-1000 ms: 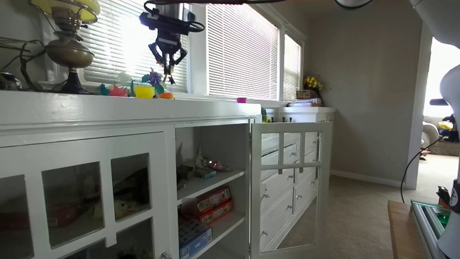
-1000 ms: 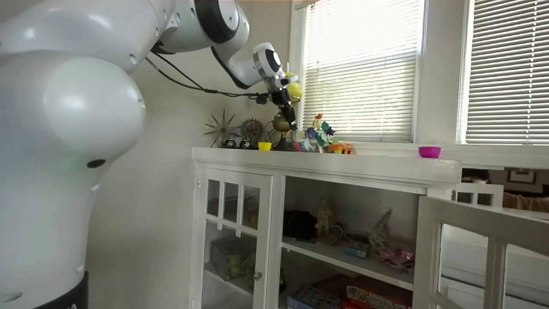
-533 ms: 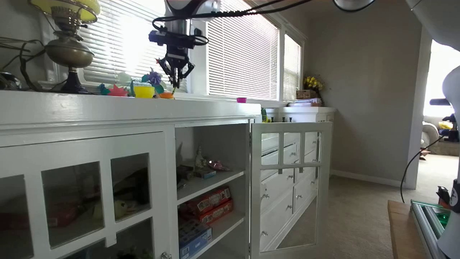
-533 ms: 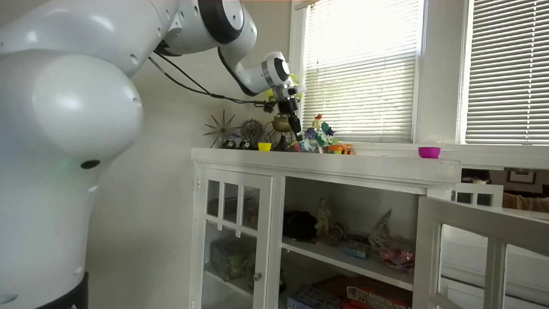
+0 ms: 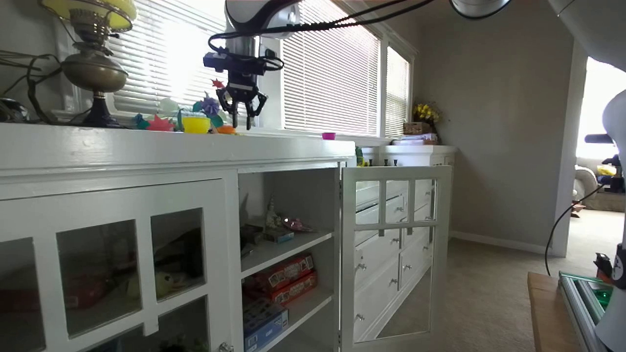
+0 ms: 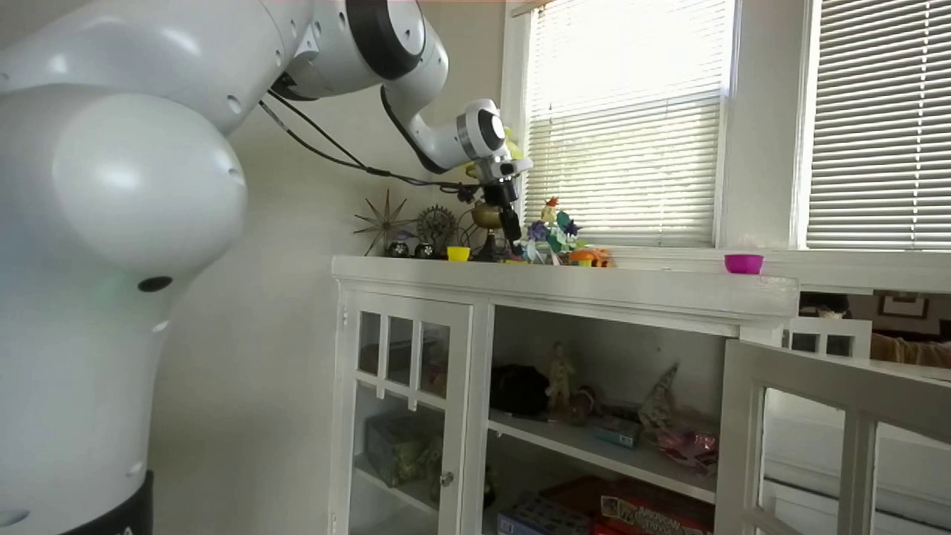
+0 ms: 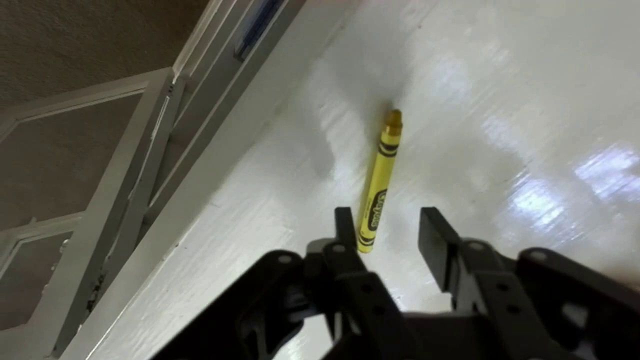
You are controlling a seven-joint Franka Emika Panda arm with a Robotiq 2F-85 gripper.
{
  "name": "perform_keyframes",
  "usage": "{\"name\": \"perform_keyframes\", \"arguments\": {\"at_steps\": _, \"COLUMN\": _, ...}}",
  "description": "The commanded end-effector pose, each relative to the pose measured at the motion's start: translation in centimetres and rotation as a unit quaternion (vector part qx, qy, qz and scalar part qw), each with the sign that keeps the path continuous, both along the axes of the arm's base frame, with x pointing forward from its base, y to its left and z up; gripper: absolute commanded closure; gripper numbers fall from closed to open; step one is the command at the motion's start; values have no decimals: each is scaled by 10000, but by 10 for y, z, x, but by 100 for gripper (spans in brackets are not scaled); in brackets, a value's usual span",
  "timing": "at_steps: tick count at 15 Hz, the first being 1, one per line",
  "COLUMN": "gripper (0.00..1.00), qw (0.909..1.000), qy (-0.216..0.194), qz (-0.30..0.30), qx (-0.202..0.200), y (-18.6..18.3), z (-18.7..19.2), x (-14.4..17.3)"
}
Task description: Remove the object from the yellow bowl and put it on the counter
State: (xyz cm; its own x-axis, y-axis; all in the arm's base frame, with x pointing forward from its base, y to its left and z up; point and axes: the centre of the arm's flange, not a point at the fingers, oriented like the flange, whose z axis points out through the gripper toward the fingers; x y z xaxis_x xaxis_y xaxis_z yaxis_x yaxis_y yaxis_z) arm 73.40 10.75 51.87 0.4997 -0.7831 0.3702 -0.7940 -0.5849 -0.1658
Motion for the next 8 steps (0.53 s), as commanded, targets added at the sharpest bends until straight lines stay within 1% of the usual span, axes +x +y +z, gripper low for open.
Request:
{"name": "perform_keyframes", "arguments": {"at_steps": 1, "gripper": 29, "qw": 9997, "qy": -57, "qz": -94, "qx": -209, "y": 1, "z": 2, "x": -8}}
{"name": "perform_keyframes", "arguments": {"at_steps": 5, "gripper": 2, "qw": 9985, "qy": -108, "qz": 199, "qx": -501, "y": 15, "z": 32, "x": -24}}
{"name": "perform_keyframes", "arguments": {"at_steps": 6, "gripper": 0, "qw": 9978, "qy": -166, "qz": 301, "qx": -574, "y": 20, "z": 44, "x": -30}}
{"name": "perform_keyframes", "arguments": {"at_steps": 8, "gripper": 0, "qw": 9963, "qy": -216, "qz": 469, "qx": -692, "y": 32, "z": 74, "x": -47}}
